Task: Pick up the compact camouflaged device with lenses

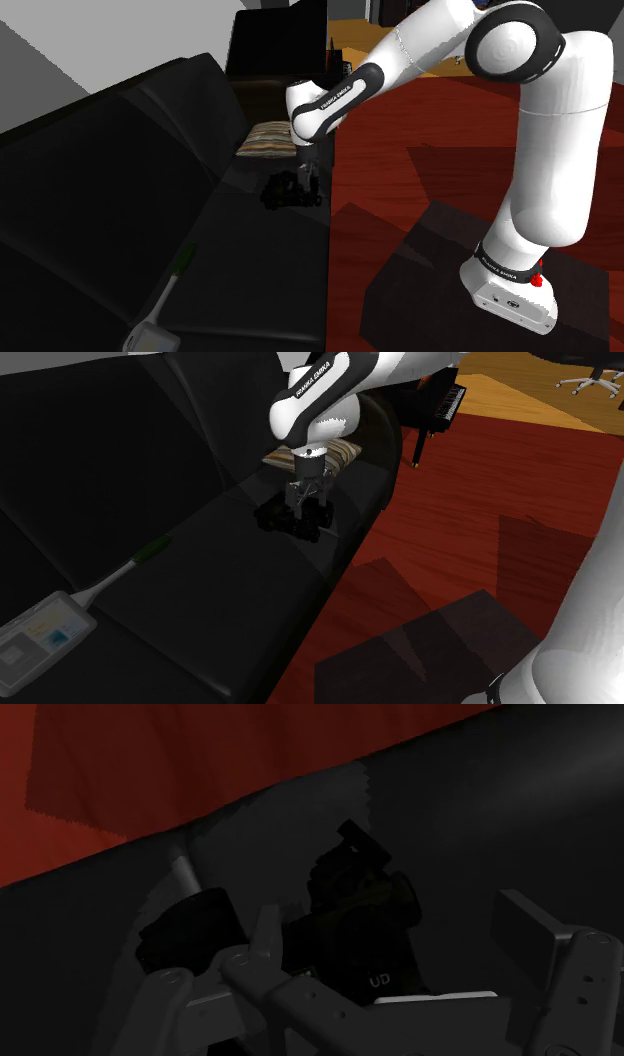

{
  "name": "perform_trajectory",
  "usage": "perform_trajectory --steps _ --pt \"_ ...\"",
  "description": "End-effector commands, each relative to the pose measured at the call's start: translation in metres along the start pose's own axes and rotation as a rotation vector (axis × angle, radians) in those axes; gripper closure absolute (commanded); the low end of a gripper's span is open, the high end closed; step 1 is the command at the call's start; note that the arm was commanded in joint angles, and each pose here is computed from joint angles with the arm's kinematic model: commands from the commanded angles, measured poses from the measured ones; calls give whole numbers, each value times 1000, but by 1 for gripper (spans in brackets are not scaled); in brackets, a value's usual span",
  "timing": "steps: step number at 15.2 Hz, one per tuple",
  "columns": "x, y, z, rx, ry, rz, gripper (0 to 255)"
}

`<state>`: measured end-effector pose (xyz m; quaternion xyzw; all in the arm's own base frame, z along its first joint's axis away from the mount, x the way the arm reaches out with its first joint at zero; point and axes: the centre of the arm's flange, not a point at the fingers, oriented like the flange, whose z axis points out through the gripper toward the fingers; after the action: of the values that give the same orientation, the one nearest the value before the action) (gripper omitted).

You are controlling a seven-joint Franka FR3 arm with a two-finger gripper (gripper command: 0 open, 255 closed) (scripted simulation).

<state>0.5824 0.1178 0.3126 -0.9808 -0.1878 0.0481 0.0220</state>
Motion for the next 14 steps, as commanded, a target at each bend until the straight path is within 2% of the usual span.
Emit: perform_trajectory --steps 1,9,11,12,14 --pt "22 -1 18 4 0 -17 0" --pt "26 1 59 5 0 -18 0" --pt "26 1 59 5 0 -18 0" --pt "26 1 59 5 0 -18 255" --pt "26 2 59 5 0 -18 255"
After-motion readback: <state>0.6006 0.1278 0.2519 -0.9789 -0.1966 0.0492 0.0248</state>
